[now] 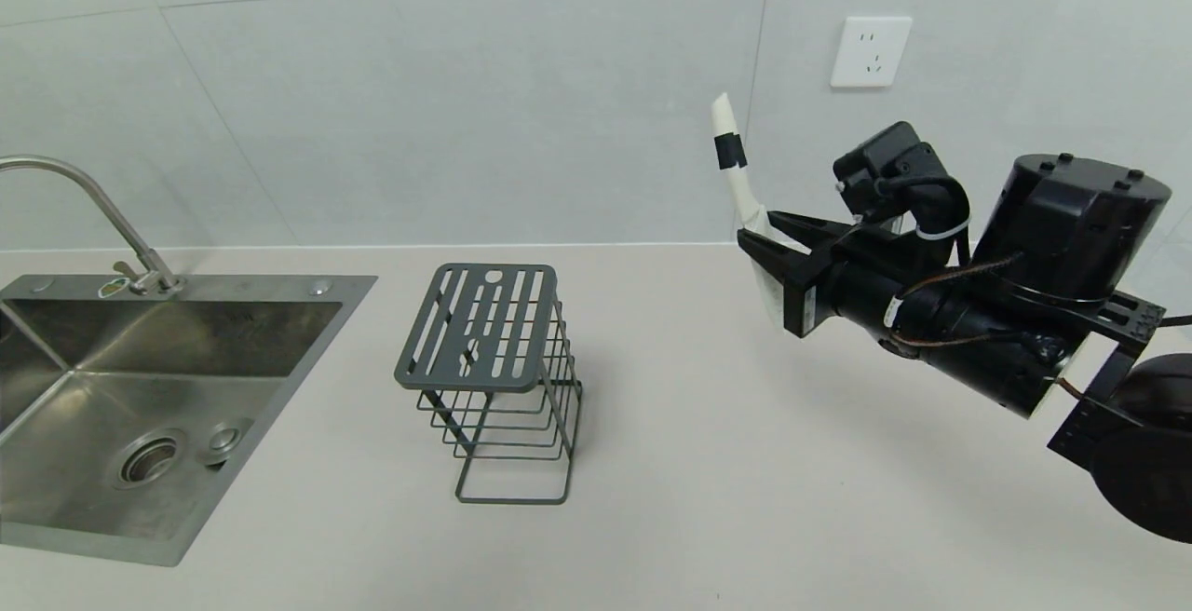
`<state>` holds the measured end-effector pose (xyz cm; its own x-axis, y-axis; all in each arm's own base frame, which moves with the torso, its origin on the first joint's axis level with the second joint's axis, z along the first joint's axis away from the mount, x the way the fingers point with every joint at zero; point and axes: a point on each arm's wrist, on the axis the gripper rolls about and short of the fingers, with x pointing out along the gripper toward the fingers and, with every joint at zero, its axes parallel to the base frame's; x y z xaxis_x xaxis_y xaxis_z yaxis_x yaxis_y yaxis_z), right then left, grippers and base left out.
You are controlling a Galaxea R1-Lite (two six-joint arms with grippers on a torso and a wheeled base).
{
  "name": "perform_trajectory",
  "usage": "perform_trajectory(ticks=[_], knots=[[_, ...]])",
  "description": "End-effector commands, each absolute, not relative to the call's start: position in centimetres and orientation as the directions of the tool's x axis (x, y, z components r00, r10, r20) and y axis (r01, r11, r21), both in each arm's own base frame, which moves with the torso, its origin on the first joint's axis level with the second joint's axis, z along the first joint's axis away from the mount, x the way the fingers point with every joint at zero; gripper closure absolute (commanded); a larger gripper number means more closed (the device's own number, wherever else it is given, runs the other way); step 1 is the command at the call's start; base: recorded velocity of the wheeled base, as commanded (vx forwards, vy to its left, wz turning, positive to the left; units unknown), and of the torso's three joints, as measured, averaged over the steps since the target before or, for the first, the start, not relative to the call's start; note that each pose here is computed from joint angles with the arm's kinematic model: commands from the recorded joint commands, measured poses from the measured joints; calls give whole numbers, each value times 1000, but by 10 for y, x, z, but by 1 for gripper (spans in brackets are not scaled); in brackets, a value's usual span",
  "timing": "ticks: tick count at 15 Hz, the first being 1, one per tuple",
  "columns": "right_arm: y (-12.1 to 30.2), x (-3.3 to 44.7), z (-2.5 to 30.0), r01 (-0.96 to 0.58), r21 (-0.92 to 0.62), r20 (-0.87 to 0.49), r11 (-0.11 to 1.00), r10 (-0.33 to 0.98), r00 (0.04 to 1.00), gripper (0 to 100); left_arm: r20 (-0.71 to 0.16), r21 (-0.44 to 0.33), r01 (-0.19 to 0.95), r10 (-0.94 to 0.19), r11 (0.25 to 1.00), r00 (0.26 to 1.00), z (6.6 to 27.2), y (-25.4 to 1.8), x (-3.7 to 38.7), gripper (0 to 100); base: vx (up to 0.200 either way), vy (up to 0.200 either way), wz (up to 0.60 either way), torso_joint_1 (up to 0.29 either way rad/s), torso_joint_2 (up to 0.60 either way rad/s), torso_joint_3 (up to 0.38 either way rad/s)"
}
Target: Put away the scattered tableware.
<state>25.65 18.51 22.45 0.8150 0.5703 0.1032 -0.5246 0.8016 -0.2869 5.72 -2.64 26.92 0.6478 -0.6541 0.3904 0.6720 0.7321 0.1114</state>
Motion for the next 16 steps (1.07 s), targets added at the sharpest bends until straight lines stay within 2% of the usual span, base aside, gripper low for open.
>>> perform_trajectory(ticks=[1,4,9,11,13,14,15,16], knots=[[195,260,207,-562,-312,67,766,608,791,100,295,40,714,-691,699,660,258,-35,84,0,0,0,0,0,0,0],[201,255,204,-590,-318,64,742,638,767,100,224,24,745,-730,667,646,251,-41,102,0,0,0,0,0,0,0],[201,246,199,-620,-320,57,716,668,742,100,121,80,798,-801,597,587,238,-51,130,0,0,0,0,0,0,0],[202,240,199,-633,-320,55,705,681,730,100,105,126,834,-843,538,528,235,-55,140,0,0,0,0,0,0,0],[203,235,199,-654,-321,50,685,702,710,100,93,217,859,-886,463,454,226,-63,163,0,0,0,0,0,0,0],[203,235,198,-654,-321,49,685,702,711,100,92,235,862,-893,450,441,224,-65,168,0,0,0,0,0,0,0],[201,232,199,-656,-321,50,683,704,708,100,95,287,875,-920,391,380,218,-70,182,0,0,0,0,0,0,0],[200,230,200,-658,-321,52,681,706,706,100,97,298,884,-932,361,348,216,-72,188,0,0,0,0,0,0,0]])
